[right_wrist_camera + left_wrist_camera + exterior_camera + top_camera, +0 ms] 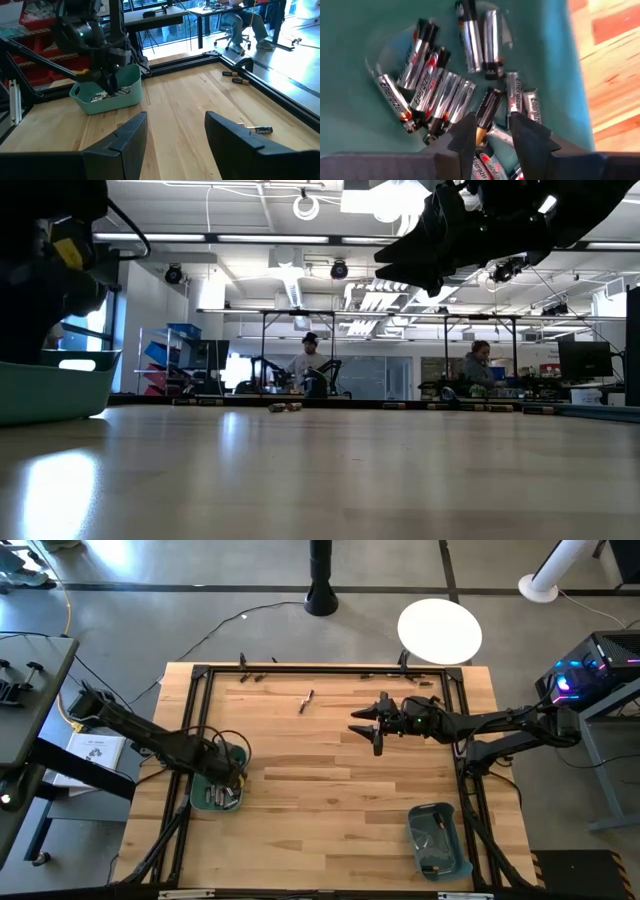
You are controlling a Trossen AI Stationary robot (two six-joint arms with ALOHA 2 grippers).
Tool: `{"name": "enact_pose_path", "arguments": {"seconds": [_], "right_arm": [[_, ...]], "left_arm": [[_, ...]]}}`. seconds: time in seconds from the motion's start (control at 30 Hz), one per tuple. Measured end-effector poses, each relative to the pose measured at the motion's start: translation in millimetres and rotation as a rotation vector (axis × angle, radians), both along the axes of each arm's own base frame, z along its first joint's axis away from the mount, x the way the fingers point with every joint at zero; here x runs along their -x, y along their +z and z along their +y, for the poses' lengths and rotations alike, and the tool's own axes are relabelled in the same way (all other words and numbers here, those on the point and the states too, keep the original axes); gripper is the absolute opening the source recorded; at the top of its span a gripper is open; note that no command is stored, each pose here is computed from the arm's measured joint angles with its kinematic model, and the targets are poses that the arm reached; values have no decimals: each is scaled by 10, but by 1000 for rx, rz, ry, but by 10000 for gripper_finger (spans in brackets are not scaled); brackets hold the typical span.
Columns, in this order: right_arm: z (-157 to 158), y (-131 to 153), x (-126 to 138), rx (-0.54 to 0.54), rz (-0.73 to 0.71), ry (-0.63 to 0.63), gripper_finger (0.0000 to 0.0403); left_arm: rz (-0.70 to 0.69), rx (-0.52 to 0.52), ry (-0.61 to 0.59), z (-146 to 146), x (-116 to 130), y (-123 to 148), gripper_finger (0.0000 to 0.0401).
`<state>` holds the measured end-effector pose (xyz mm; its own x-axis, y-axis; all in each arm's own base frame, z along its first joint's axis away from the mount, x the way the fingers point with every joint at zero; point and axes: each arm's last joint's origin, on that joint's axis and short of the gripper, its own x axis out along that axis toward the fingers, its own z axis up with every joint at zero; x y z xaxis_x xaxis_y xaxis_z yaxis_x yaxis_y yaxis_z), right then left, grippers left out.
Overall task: Sort batteries
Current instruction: Put the black battery into the blue bin
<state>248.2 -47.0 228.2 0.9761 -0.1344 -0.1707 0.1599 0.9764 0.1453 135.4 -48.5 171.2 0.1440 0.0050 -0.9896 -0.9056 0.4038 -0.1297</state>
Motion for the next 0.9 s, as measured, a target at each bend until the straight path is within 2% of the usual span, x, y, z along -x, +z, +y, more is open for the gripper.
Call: {"name": "enact_pose_path", "arguments": {"seconds": [0.13, 0.3, 0.5, 0.67, 0.9], "right_arm": [[0, -1, 0, -1, 1, 0, 193], [0, -1, 0, -2, 1, 0, 193], [-1, -2, 0, -3, 2, -1, 193], [-1, -2, 0, -3, 2, -1, 193], [0, -2, 0, -3, 2, -1, 193]], "left_arm": [[-13, 5, -37, 0, 4, -66, 122], [-12, 10, -58, 12, 42, -193, 115], [-4, 2, -81, 17, 53, -222, 108], [71, -16, -136, 9, 42, -293, 106], [165, -13, -150, -14, 3, -397, 104]]}}
